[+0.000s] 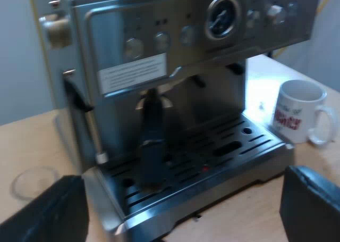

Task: Place mug into machine

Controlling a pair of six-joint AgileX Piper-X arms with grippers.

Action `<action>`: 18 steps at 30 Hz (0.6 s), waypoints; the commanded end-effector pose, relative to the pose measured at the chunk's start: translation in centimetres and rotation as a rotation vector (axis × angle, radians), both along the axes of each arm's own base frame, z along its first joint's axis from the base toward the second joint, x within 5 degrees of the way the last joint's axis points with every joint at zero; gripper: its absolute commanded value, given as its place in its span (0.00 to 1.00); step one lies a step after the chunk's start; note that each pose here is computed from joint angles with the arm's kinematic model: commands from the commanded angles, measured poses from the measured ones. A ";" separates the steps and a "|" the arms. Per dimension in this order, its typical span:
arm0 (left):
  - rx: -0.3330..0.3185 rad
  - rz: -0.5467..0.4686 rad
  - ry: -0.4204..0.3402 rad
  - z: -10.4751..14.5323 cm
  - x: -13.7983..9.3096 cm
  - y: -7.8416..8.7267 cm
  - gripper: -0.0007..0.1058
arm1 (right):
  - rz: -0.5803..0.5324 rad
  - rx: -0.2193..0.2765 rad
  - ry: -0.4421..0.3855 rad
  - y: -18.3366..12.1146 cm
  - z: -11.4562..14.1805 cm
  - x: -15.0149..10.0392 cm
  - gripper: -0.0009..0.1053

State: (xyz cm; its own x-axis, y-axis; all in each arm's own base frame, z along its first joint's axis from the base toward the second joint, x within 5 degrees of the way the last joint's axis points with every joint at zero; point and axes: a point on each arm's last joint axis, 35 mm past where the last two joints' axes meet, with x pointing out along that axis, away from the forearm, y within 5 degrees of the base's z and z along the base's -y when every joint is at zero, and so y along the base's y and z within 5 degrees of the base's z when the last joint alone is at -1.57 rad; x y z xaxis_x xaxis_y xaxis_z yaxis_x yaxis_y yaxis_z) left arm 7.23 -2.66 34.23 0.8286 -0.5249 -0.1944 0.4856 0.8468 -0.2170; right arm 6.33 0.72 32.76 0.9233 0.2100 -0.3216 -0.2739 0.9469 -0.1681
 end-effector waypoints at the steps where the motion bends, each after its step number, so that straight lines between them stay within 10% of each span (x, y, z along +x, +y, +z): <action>1: -0.021 -0.034 -0.027 0.7 0.6 -0.3 0.77 | 0.025 -0.007 -0.027 0.1 0.5 0.5 0.73; 18: 0.003 -0.323 0.065 -0.9 6.5 -6.1 0.77 | 0.036 -0.007 0.048 0.1 0.0 4.5 0.73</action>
State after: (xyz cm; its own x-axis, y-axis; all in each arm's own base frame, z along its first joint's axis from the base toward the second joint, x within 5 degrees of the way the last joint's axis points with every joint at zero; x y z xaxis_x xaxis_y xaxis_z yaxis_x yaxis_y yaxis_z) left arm 13.59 -8.37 32.93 0.6165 -0.7409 -0.2664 0.6988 0.6708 -0.2485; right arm 10.71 0.77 32.32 0.8919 0.2327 -0.3878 -0.3077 0.9407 -0.1432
